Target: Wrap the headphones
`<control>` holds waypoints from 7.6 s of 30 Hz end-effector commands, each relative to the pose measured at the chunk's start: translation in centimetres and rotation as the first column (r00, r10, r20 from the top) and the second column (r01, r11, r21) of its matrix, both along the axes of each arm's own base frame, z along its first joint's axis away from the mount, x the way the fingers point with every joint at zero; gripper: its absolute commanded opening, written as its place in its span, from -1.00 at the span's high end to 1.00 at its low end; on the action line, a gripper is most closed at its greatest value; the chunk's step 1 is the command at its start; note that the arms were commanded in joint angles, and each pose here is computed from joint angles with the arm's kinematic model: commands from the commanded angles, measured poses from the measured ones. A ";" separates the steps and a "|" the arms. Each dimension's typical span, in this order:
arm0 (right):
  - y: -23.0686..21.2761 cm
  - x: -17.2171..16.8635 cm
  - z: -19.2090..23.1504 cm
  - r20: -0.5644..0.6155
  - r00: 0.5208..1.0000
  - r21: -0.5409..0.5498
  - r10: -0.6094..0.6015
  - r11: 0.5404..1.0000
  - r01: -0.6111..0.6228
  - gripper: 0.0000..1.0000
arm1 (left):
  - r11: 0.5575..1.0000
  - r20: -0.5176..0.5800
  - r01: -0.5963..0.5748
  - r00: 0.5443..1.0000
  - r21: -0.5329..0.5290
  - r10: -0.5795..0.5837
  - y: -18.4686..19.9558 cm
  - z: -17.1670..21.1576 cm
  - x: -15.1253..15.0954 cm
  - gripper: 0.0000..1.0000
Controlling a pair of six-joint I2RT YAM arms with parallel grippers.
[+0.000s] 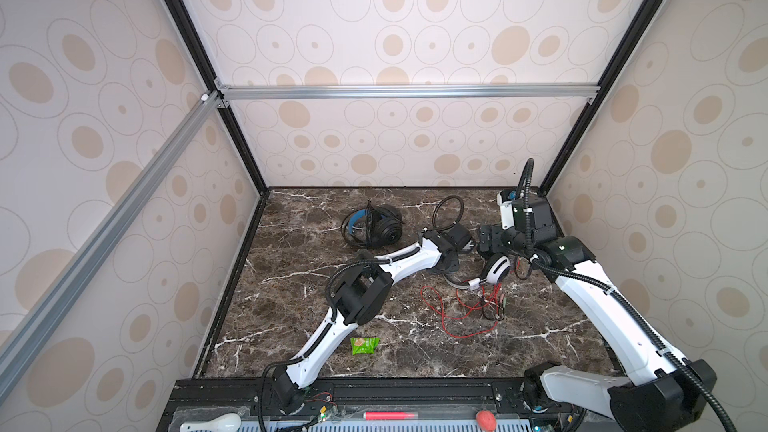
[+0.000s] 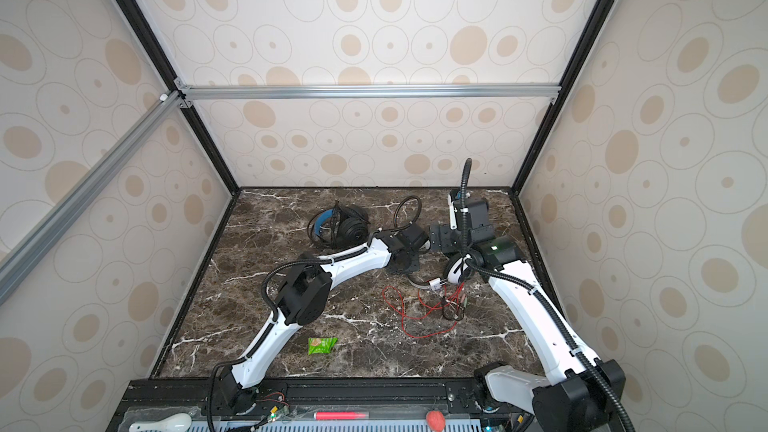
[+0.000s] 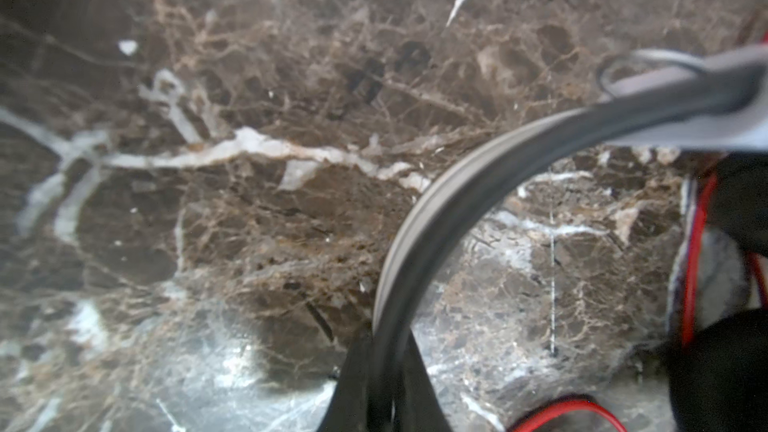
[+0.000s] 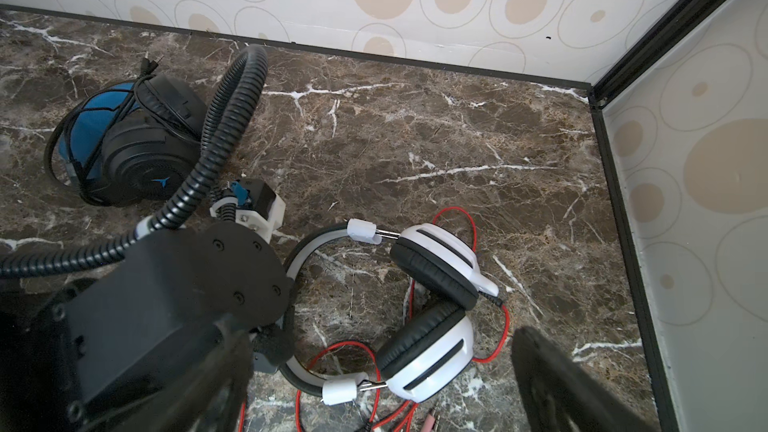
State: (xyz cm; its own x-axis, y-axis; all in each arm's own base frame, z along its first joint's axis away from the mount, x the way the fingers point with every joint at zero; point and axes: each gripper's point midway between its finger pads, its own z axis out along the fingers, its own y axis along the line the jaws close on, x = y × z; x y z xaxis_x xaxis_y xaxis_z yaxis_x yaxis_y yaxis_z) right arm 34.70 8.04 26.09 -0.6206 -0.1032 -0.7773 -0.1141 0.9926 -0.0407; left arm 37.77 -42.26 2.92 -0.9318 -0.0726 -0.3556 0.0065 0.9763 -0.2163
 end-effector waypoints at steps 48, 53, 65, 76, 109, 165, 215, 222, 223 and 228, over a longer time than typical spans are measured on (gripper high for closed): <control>11.2 -5.8 11.6 0.327 0.734 0.120 0.595 0.745 -0.657 -1.00 | 0.972 0.677 0.159 0.698 0.171 -0.233 22.2 37.3 0.0 1.00; 11.2 -5.6 11.1 0.348 0.702 0.157 0.621 0.699 -0.697 -1.00 | 0.960 0.688 0.151 0.672 0.236 -0.274 23.0 38.6 -0.2 1.00; 11.1 -5.6 6.4 0.356 0.733 0.302 0.580 0.671 -0.677 -1.00 | 0.981 0.756 0.069 0.627 0.183 -0.185 24.1 43.5 -0.1 1.00; 11.1 -4.1 1.8 0.332 0.789 0.386 0.517 0.689 -0.614 -1.00 | 0.987 0.812 0.116 0.562 0.114 -0.160 23.0 46.4 -0.2 1.00; 7.1 -5.5 -5.4 0.117 0.884 0.241 0.452 0.851 -0.467 1.00 | 0.998 0.848 0.053 0.530 -0.044 0.009 26.7 49.3 -0.5 1.00; 14.5 1.9 12.4 0.010 0.826 -0.452 0.563 0.740 -0.498 1.00 | 0.784 0.754 0.612 0.565 -0.110 -0.335 17.2 35.3 -7.8 1.00; 8.3 -5.0 8.1 0.438 0.753 0.358 0.490 0.673 -0.647 -0.65 | 0.721 0.828 0.589 0.559 -0.365 -0.038 16.7 47.9 -7.5 1.00; 9.9 -4.9 6.1 0.428 0.727 0.449 0.536 0.572 -0.686 -0.67 | 0.718 0.830 0.565 0.557 -0.407 0.033 16.9 48.8 -6.7 1.00; 10.0 -5.0 5.6 0.422 0.727 0.453 0.541 0.569 -0.687 -0.68 | 0.719 0.831 0.562 0.555 -0.410 0.041 16.9 49.0 -6.6 1.00; 10.1 -5.9 4.4 0.398 0.712 0.432 0.579 0.566 -0.702 -0.68 | 0.724 0.826 0.545 0.561 -0.423 0.060 17.0 48.9 -6.1 1.00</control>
State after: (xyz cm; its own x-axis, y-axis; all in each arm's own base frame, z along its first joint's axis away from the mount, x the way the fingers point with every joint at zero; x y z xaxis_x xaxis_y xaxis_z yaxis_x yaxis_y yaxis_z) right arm 29.84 17.58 29.59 -0.4337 0.0599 -0.8991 -0.7291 0.5629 0.3893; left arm 32.36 -25.79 46.88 -0.4230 -0.2379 -0.8744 0.6339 0.6119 -0.4731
